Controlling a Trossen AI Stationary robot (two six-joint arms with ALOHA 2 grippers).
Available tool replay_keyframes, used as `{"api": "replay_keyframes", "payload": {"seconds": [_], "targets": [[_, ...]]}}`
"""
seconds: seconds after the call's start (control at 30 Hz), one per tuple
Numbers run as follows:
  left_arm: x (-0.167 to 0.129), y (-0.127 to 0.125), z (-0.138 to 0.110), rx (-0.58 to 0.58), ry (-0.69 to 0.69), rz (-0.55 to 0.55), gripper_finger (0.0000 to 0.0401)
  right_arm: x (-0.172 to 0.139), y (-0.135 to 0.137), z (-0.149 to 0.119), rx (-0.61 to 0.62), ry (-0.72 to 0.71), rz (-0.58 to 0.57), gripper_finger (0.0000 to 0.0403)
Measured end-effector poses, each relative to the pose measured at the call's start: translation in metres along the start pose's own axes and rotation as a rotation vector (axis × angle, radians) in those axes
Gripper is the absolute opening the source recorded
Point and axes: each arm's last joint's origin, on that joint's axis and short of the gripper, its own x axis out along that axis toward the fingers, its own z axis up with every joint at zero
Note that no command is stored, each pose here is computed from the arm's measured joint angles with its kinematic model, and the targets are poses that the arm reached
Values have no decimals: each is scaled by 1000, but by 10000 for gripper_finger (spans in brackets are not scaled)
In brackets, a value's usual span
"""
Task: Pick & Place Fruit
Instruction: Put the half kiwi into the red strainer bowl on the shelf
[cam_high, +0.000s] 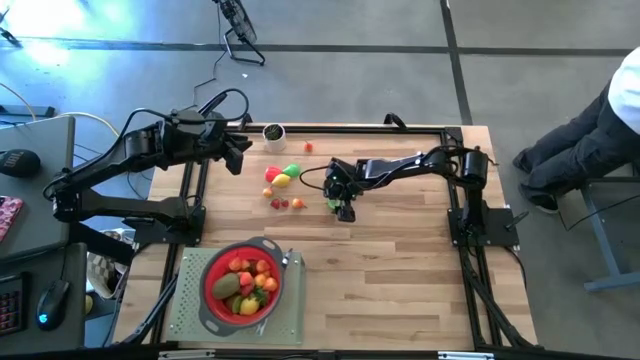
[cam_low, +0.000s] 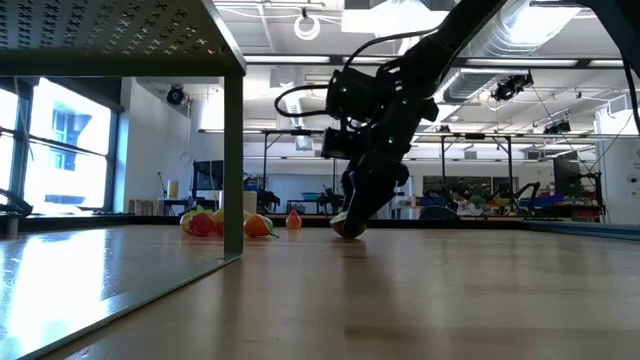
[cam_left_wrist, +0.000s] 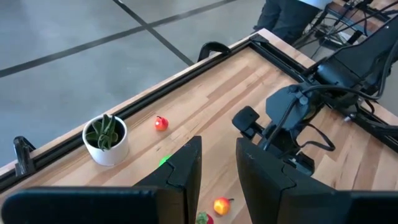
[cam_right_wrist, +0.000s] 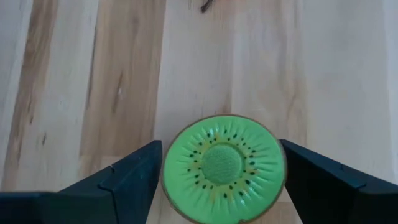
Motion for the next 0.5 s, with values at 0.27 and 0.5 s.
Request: {"api": "replay_keyframes", "payload": {"seconds": [0.27, 0.5], "targets": [[0, 0, 0, 0, 0, 0, 97, 0, -1, 0, 1, 1, -10, 279], [0, 0, 0, 0, 0, 0, 97, 0, -1, 0, 1, 1, -9, 234]]}}
